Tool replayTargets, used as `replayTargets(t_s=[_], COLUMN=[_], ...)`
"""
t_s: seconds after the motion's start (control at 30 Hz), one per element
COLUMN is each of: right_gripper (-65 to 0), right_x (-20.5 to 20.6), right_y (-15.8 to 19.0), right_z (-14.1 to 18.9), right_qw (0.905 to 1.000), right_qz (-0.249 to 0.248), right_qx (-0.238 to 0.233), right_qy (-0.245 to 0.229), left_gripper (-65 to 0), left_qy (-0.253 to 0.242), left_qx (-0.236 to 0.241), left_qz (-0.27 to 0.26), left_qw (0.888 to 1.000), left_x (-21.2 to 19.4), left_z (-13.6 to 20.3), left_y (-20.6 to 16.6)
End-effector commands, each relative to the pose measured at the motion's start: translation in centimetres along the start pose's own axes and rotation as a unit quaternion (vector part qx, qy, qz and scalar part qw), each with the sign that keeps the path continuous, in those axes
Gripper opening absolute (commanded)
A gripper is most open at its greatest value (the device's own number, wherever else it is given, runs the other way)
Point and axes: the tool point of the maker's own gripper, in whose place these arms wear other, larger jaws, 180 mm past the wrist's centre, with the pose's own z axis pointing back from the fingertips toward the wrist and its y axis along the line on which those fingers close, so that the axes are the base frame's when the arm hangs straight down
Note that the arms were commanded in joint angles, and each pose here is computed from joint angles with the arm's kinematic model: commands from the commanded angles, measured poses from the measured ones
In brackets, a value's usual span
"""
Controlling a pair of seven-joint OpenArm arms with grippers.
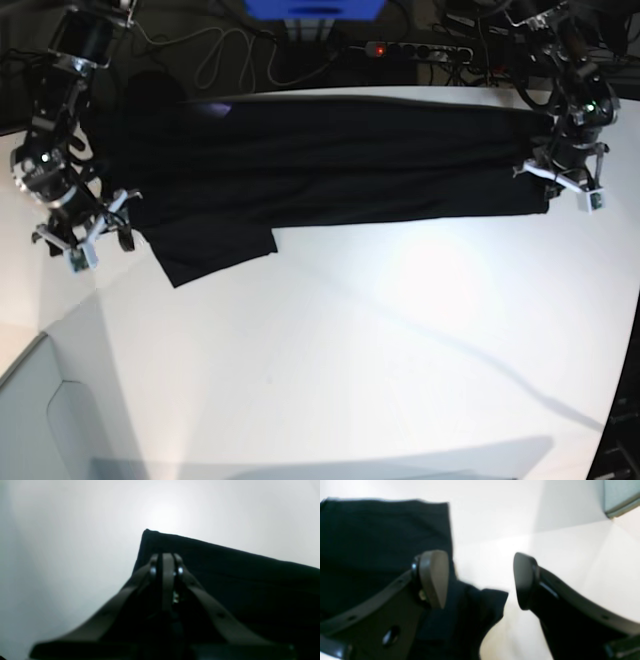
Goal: Fold the T-shirt properly
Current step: 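Lift the black strip with both grippers, raising its ends off the table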
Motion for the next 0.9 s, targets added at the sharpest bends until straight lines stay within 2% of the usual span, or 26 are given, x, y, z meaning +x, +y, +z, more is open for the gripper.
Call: replayTargets(t_s=[0.0, 0.17, 0.47, 0.73, 0.8, 0.87], right_gripper=[-25.3, -25.4, -25.4, -26.0, -29.2, -38.9], right_x=[1.9, 2.4, -0.4, -0.8, -0.8, -0.9], right_y=[-0.2, 1.5, 3.8, 4.1, 4.1, 4.1], right_z=[-0.5, -3.8, -6.0, -6.7, -6.7, -6.7], right_qw=[0.9998, 0.9985, 0.9937, 0.9931, 0.9931, 0.9929], right_qz=[0.013, 0.015, 0.0, -0.015, -0.015, -0.016], right_qx=[0.007, 0.05, 0.093, 0.1, 0.1, 0.101], right_qy=[-0.017, 0.019, 0.063, 0.059, 0.059, 0.06], left_gripper=[-65.0, -65.0, -65.0, -65.0, -65.0, -65.0], left_qy=[-0.026, -0.027, -0.031, -0.032, -0.032, -0.032], left_qx=[0.0, 0.0, 0.0, 0.0, 0.0, 0.0], left_qz=[-0.006, -0.006, -0.006, -0.006, -0.006, -0.006], left_qw=[1.0, 1.0, 1.0, 0.999, 0.999, 0.999], left_x=[1.7, 1.8, 1.9, 2.0, 2.0, 2.0], left_z=[0.3, 0.3, 0.3, 0.3, 0.3, 0.3], left_y=[0.1, 0.1, 0.1, 0.1, 0.1, 0.1])
